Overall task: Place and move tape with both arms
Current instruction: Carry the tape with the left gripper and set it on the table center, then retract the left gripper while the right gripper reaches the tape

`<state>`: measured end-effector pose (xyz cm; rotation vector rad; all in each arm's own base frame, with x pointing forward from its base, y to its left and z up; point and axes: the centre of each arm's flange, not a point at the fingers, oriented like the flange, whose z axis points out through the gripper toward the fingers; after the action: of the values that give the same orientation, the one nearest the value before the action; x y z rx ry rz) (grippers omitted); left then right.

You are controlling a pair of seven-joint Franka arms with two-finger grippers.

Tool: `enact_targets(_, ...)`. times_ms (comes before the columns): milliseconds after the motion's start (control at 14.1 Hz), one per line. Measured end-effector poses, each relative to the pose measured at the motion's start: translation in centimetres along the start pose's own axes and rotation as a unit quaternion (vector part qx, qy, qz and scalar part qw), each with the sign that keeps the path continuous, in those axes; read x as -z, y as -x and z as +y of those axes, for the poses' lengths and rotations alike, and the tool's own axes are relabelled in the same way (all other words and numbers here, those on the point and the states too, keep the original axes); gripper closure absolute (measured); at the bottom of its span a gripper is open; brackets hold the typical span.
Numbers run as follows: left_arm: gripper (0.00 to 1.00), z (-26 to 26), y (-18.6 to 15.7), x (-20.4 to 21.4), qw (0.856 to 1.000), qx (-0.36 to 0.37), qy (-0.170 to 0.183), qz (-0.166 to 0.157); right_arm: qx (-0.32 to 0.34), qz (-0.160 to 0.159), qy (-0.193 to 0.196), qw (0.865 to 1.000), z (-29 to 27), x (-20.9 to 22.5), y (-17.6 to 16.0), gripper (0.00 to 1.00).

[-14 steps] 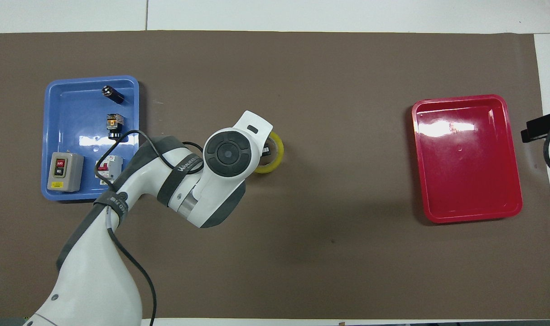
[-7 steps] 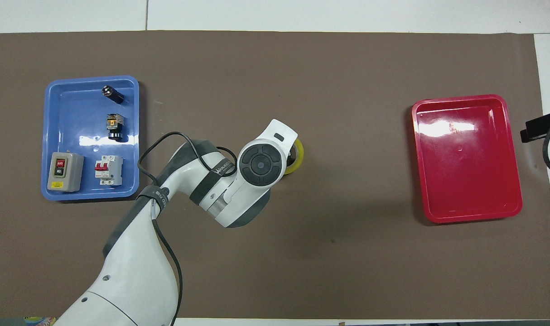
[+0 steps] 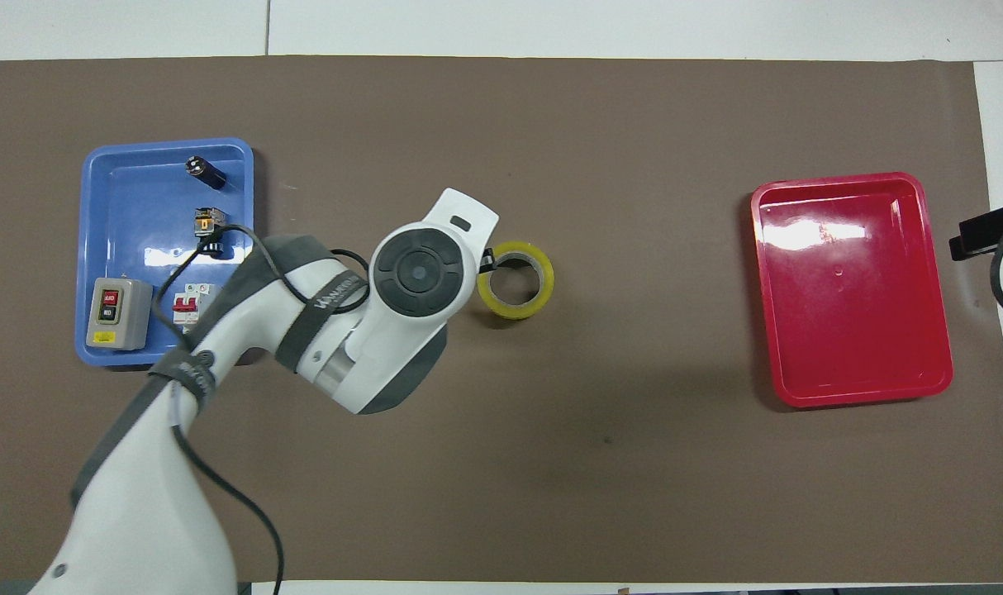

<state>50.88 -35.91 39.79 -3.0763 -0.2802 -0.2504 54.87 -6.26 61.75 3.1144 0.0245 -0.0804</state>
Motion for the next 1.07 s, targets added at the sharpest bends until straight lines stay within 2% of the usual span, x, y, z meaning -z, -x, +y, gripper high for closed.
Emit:
enact_targets(71,0.0,-2.9,-1.0,1.3,1.0,-0.014,-0.01,-0.006,0.002,-0.001,0.0,1.0,-0.2,0.0,0.0,0.0)
enact_targets(213,0.0,-8.3,-2.8,2.4,0.999,-0.04,-0.02,-0.011,0.02,0.0,-0.005,1.0,-2.2,-0.1,-0.2,0.0)
enact_targets(355,0.0,-13.4,-5.2,3.0,0.999,-0.046,-0.021,-0.01,0.04,0.013,-0.015,0.999,-7.1,0.1,-0.7,0.0)
enact_targets(569,0.0,-19.1,-7.7,3.9,0.998,-0.054,-0.012,-0.021,0.011,0.032,-0.022,0.999,-16.8,-0.7,-1.6,0.0)
enact_targets(853,0.0,-27.0,-10.5,7.4,0.996,-0.061,0.022,-0.057,-0.022,0.063,-0.038,0.997,-30.6,-7.2,-4.4,0.0)
enact_targets(1066,0.0,-32.4,-12.8,12.1,0.995,-0.075,0.029,-0.066,-0.03,0.063,-0.041,0.997,-36.5,-14.0,-5.8,0.0)
